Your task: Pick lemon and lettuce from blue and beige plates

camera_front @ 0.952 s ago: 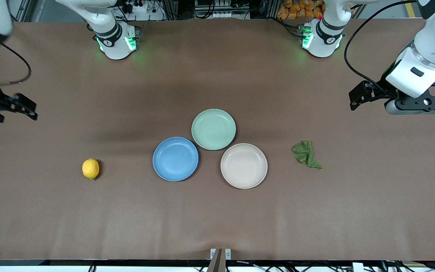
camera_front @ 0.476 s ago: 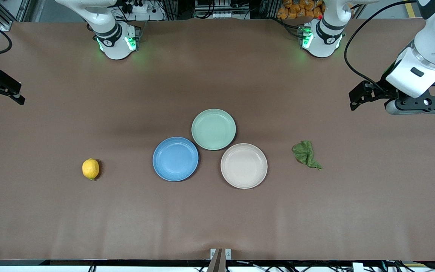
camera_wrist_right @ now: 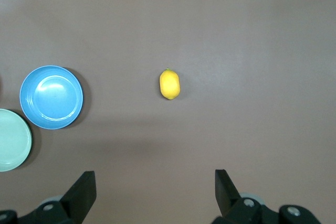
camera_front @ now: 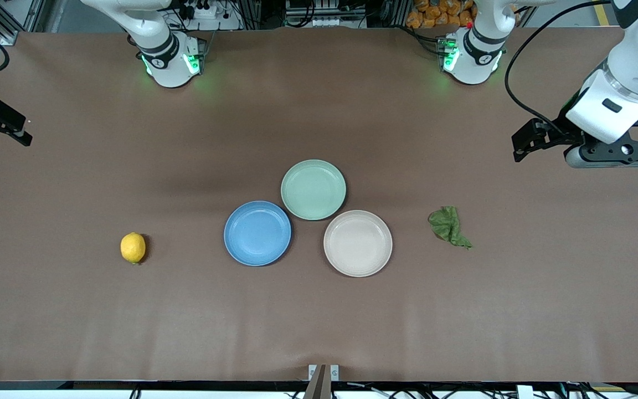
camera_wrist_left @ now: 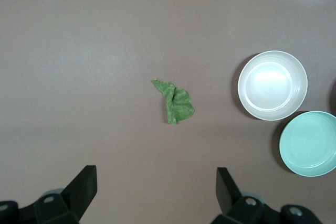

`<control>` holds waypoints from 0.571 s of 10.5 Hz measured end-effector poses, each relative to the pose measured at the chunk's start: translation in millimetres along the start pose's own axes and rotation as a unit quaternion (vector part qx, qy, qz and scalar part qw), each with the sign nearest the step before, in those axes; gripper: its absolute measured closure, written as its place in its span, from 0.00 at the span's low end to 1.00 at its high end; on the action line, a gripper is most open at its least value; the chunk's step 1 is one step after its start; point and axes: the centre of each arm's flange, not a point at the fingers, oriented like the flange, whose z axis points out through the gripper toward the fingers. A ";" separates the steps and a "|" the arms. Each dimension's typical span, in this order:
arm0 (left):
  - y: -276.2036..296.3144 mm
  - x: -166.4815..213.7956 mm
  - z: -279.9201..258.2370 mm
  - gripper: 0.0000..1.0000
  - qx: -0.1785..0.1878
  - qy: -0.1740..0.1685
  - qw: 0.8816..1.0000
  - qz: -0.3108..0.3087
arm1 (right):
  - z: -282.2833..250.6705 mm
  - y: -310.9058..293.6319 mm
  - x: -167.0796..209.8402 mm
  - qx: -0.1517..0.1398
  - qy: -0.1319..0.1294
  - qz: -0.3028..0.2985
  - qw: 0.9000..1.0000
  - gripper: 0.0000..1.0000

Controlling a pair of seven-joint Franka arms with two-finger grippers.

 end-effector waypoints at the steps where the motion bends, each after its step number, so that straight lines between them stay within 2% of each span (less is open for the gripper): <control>1: 0.5 0.2 1.4 0.00 0.000 -0.002 1.000 0.001 | -0.1 0.0 -0.1 0.000 0.000 0.003 1.000 0.00; 3: 1.7 1.8 6.3 0.00 0.001 -0.006 1.000 0.002 | 0.3 -0.1 -0.8 0.000 -0.004 0.006 1.000 0.00; 6: 1.3 4.1 11.6 0.00 0.001 -0.010 1.000 0.001 | 3.6 -0.4 -5.6 0.002 -0.025 0.007 1.000 0.00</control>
